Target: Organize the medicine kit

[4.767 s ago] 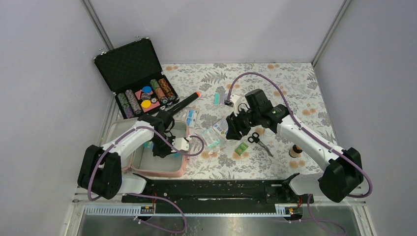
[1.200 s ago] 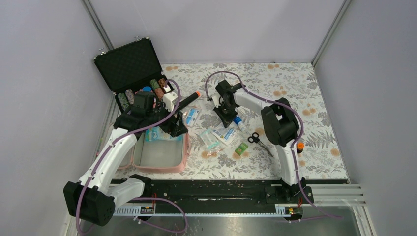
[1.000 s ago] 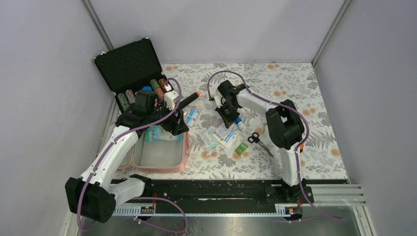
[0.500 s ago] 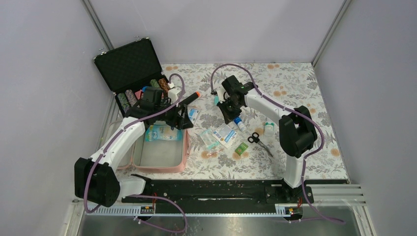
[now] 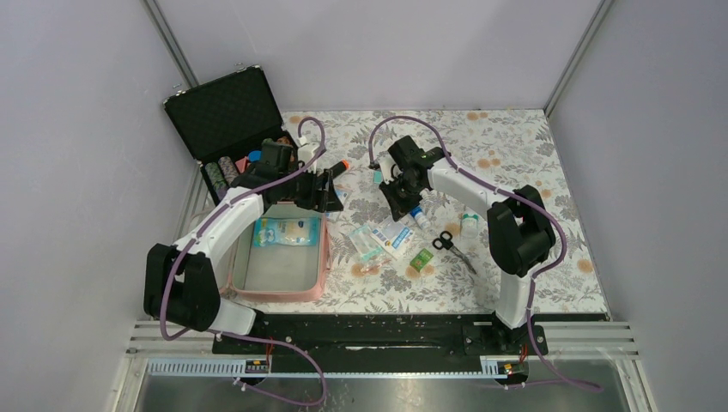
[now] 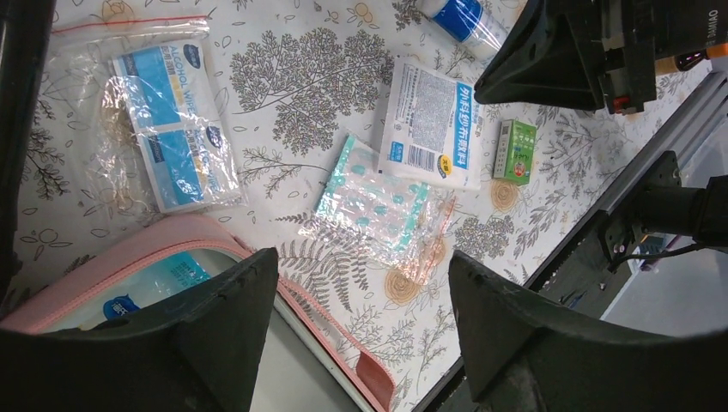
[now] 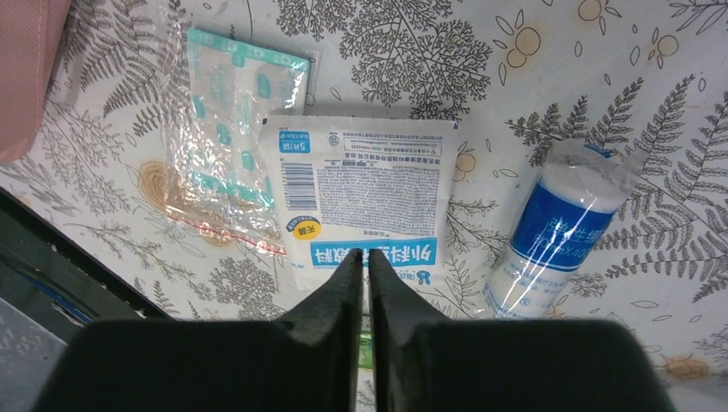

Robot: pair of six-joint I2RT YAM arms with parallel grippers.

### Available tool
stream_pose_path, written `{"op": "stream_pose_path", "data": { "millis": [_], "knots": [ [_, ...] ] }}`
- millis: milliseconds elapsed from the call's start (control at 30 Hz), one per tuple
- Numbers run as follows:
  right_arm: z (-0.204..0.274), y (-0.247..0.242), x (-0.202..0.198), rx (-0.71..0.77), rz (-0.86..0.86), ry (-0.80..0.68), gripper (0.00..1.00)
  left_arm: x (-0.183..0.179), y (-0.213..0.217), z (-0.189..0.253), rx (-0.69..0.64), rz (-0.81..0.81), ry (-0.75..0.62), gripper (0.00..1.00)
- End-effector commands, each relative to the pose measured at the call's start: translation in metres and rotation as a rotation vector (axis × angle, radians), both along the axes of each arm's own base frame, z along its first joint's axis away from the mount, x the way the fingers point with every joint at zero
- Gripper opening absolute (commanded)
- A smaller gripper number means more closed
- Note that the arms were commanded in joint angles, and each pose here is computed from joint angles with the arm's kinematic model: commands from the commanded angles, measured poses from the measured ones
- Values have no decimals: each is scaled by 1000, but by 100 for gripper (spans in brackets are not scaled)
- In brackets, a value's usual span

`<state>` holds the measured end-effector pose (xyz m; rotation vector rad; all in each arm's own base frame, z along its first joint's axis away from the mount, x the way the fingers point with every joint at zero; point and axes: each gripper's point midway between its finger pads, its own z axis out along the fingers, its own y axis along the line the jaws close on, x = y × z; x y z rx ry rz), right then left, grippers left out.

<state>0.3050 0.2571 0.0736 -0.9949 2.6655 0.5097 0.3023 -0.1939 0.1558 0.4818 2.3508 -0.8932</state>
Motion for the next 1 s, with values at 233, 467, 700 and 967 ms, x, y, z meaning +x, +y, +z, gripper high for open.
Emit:
{"op": "stream_pose_path", "data": {
  "millis": [233, 467, 700, 967],
  "knots": [
    [4, 4, 2, 26, -11, -3, 37, -10, -12, 25, -100, -37, -25, 72],
    [-5, -3, 1, -15, -12, -1, 57, -20, 2, 45, -31, -37, -80, 73],
    [-22, -6, 4, -67, -25, 38, 64, -32, 0, 52, -67, -64, -85, 74],
    [-44, -21, -3, -166, -64, 104, 65, -34, -3, 52, -83, -73, -69, 73]
  ]
}}
